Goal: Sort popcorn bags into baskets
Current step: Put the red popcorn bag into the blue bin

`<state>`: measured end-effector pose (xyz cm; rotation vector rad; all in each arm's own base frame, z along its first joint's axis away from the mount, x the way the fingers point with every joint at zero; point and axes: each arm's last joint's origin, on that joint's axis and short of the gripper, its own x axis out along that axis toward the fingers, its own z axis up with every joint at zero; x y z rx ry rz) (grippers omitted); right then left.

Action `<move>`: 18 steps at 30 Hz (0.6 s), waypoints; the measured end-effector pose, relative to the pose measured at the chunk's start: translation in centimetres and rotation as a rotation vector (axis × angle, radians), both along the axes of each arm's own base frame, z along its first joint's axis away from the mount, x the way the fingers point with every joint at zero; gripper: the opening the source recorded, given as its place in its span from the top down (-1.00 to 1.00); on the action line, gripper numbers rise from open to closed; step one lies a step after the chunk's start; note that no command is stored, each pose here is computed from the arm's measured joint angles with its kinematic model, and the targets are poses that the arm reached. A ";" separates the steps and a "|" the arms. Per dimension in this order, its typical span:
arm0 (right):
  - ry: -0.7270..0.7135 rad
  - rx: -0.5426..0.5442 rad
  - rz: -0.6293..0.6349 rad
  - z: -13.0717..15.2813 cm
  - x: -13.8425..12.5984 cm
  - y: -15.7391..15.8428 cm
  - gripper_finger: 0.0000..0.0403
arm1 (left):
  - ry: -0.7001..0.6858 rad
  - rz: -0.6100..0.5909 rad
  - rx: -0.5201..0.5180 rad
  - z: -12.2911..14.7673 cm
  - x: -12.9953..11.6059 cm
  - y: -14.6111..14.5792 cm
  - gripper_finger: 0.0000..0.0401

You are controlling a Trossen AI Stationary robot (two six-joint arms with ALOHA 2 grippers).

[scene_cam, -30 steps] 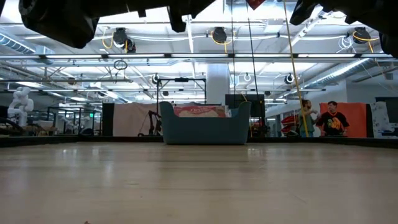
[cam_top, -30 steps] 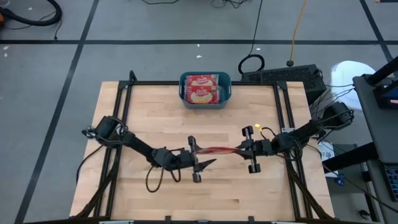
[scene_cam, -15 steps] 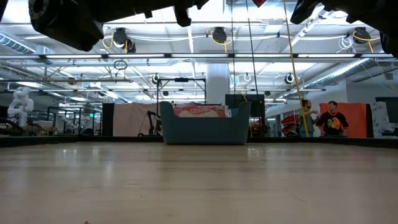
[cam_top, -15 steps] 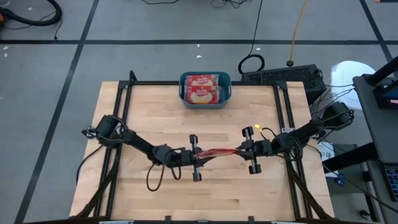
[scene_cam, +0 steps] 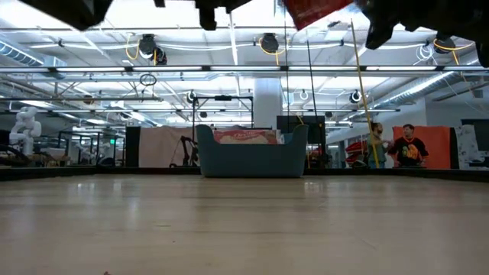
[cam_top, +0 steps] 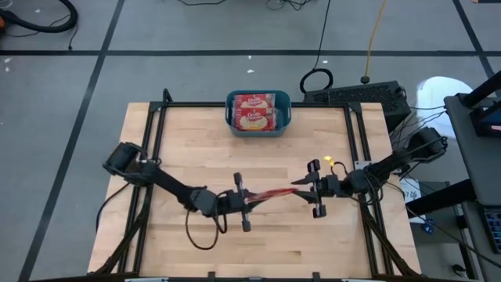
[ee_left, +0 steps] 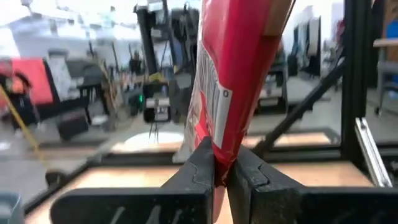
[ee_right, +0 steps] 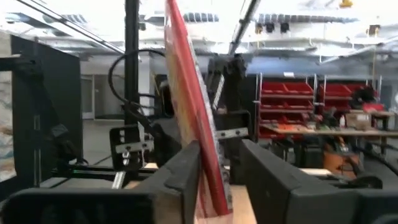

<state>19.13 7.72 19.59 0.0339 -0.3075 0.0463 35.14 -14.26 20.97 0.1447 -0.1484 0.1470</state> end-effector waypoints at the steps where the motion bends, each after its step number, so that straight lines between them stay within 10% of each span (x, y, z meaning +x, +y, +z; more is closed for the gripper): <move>1: 0.013 0.009 -0.009 -0.1 0.0 0.0 0.40 | 0.029 0.006 -0.011 0.2 -0.2 -0.1 0.92; 18: 0.432 -0.014 -0.201 2.7 1.8 2.5 0.23 | 0.509 0.151 -0.237 2.2 -5.1 2.0 0.84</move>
